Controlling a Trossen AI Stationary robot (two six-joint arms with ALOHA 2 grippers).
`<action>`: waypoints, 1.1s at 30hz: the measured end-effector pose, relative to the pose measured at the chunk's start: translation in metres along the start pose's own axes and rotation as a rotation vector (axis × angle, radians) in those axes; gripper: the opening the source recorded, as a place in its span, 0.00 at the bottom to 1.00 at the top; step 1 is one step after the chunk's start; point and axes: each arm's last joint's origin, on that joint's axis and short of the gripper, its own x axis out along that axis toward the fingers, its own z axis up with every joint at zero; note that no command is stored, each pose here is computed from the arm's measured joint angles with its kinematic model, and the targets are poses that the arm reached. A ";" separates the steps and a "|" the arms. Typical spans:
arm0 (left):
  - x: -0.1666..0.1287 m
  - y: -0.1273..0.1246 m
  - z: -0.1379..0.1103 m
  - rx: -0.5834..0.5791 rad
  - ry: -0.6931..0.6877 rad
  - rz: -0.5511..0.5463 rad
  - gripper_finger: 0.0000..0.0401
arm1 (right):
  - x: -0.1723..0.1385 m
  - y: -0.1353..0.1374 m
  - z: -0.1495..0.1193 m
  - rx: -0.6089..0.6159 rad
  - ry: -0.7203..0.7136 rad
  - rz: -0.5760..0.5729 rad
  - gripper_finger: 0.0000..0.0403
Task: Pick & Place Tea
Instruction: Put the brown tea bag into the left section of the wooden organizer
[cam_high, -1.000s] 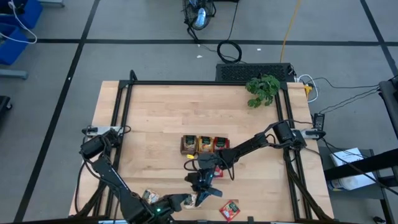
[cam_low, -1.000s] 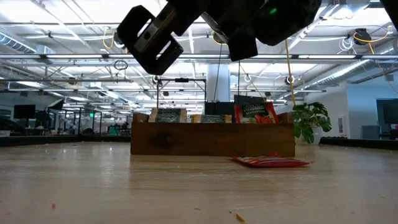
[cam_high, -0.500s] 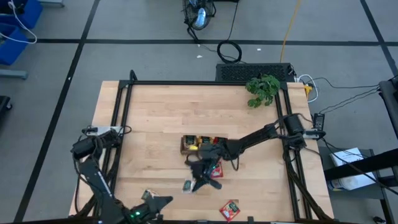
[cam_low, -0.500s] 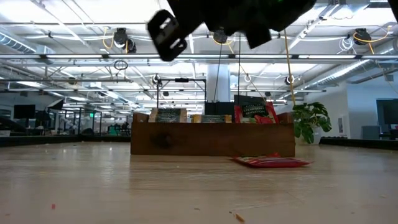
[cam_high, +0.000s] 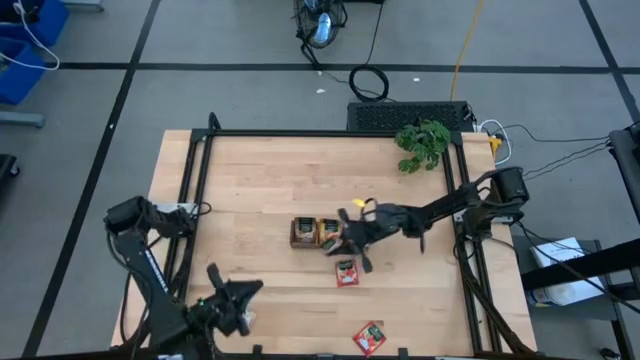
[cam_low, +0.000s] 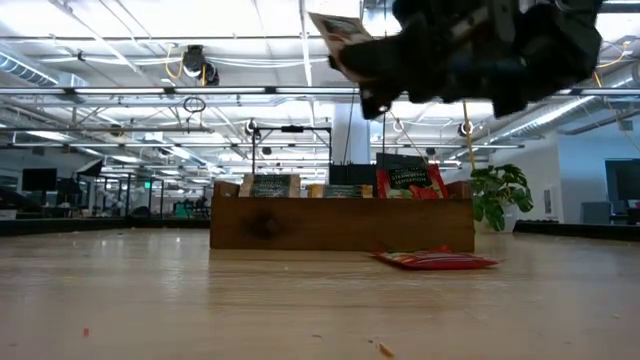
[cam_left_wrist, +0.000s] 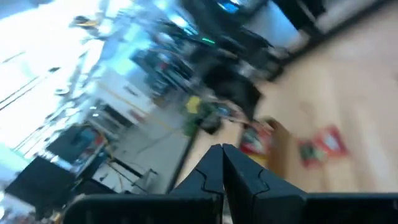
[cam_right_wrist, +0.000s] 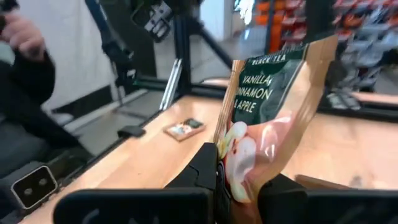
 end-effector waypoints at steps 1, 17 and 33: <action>0.006 0.002 -0.007 -0.038 -0.021 0.040 0.03 | -0.006 0.000 -0.004 -0.004 -0.026 -0.011 0.02; 0.162 0.012 -0.076 -0.162 0.313 0.317 0.03 | -0.030 0.014 -0.031 -0.134 0.001 -0.122 0.02; 0.184 0.115 -0.019 -0.163 -0.401 -0.662 0.10 | -0.046 0.018 -0.036 -0.155 -0.056 -0.124 0.02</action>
